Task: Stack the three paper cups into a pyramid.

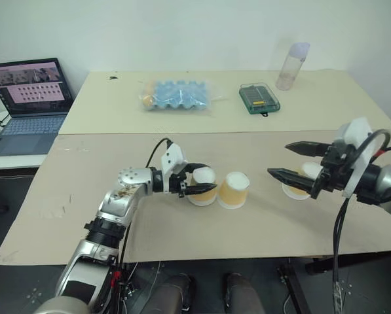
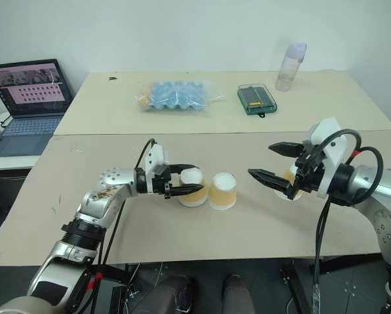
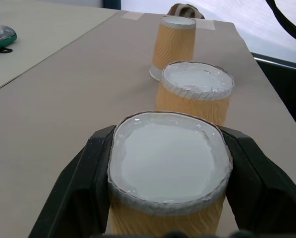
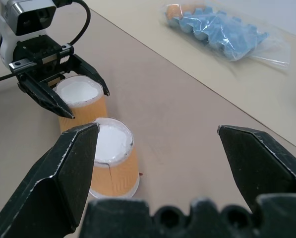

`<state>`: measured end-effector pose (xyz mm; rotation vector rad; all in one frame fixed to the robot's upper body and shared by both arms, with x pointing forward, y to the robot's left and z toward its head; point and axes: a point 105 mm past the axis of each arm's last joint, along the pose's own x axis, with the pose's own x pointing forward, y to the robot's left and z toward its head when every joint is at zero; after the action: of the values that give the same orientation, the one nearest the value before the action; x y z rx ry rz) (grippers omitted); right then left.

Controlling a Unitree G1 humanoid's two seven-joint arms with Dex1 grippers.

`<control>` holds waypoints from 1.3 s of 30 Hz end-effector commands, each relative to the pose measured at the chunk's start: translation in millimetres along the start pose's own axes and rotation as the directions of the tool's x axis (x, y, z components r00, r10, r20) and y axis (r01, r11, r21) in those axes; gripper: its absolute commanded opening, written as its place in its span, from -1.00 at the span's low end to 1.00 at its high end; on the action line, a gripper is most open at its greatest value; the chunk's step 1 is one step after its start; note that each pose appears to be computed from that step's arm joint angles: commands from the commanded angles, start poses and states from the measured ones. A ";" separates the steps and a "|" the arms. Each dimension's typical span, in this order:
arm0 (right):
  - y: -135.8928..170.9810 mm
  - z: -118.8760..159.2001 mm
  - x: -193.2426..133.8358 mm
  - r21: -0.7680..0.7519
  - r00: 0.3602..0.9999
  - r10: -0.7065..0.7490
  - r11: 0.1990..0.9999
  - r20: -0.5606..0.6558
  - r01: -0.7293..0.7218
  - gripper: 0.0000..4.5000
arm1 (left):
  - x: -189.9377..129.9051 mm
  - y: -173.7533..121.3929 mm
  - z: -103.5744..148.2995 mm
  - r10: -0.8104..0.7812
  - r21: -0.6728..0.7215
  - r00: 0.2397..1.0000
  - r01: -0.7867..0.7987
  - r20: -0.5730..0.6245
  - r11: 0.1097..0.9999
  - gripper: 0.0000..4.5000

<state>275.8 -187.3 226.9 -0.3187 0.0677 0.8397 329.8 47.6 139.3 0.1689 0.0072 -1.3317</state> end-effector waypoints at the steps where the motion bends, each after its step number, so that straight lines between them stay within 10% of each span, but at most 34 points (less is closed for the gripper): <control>1: -0.6 12.3 -6.5 -0.041 0.999 -0.022 0.999 0.025 0.023 1.00 | 3.7 -1.8 5.1 -0.021 0.035 1.000 0.021 0.005 0.999 0.13; 7: -1.4 12.5 -7.4 -0.042 0.999 -0.030 0.999 0.023 0.031 1.00 | 3.8 -3.1 0.8 -0.027 0.028 1.000 0.027 -0.004 0.999 0.13; 12: -4.0 14.4 -6.5 -0.053 0.999 -0.032 0.998 0.026 0.033 1.00 | 2.5 -5.4 -4.7 -0.032 0.026 0.999 0.032 -0.026 0.999 0.97; 39: -24.2 2.3 -30.0 -0.018 0.991 -0.135 0.991 -0.010 0.135 1.00 | -68.8 -25.9 96.1 -0.126 0.064 0.991 0.128 -0.037 0.990 0.97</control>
<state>277.7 -207.4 223.5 -0.2975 0.0983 0.7732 286.9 96.8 222.9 0.2195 0.0458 -1.4395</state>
